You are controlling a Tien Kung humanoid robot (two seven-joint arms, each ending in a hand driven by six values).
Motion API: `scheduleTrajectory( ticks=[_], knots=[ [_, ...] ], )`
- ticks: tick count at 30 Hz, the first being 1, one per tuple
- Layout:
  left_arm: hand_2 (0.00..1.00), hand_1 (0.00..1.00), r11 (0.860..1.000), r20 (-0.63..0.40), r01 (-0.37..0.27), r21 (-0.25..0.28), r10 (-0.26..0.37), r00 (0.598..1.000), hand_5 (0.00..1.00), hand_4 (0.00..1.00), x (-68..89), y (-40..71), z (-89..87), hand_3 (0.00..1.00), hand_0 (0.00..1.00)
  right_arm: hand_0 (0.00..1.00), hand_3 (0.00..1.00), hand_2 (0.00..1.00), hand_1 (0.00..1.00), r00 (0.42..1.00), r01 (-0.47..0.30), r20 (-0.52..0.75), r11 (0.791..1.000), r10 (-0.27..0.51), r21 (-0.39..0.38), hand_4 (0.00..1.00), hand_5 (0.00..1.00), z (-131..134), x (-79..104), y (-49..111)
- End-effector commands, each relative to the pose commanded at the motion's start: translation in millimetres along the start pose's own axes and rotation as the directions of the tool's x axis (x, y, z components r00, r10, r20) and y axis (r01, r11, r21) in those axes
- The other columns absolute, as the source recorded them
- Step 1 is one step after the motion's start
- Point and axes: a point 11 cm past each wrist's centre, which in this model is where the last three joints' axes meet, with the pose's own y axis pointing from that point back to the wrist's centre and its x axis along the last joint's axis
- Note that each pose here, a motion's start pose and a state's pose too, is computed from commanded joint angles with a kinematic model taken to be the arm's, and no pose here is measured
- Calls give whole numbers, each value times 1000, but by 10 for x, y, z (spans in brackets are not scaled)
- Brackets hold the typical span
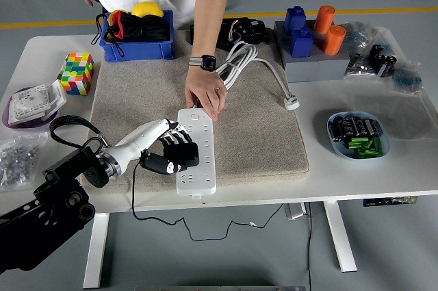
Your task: Pull the plug out,throw it away,press the button
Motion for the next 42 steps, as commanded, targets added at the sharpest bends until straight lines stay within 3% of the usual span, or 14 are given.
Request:
scheduleTrajectory(
  ticks=[10, 15, 23, 32, 33, 38, 39, 42],
  knots=[
    [328, 271, 999, -45, -34, -41, 32, 998, 2, 654, 140, 36, 107, 511, 410, 740, 612, 643, 660, 1000, -4, 6, 1000, 4, -7, 661, 475, 35, 23, -4],
    [323, 267, 996, -92, -72, -59, 67, 994, 2, 650, 287, 43, 121, 505, 409, 740, 612, 644, 660, 1000, -2, 8, 1000, 2, -8, 661, 474, 40, 16, -4],
    [323, 272, 988, -51, -152, 24, 153, 987, 2, 642, 594, -125, -136, 510, 430, 740, 613, 643, 660, 1000, -2, 6, 1000, 2, -10, 660, 474, 46, 8, -4],
    [343, 296, 981, -46, -161, 105, 167, 985, 2, 633, 671, -283, -373, 532, 452, 740, 612, 643, 660, 1000, -2, 8, 1000, 2, -11, 661, 476, 33, 2, -2],
    [442, 413, 981, -46, -161, 111, 167, 985, 2, 676, 669, -297, -391, 575, 525, 739, 612, 643, 660, 1000, -2, 8, 1000, 3, -12, 661, 475, 33, 3, -2],
    [442, 413, 978, -59, -155, 140, 165, 985, 2, 676, 642, -346, -494, 575, 525, 739, 612, 643, 660, 1000, -2, 10, 1000, 2, -11, 661, 475, 29, 1, -2],
    [544, 553, 977, -60, -153, 145, 163, 985, 2, 698, 634, -351, -511, 598, 599, 740, 612, 643, 660, 1000, -1, 10, 1000, 1, -10, 661, 475, 28, -2, -2],
    [544, 553, 977, -55, -146, 159, 156, 986, 2, 698, 622, -358, -546, 598, 599, 740, 612, 643, 660, 1000, 0, 10, 1000, 1, -10, 661, 475, 29, -4, -2]
  ],
)
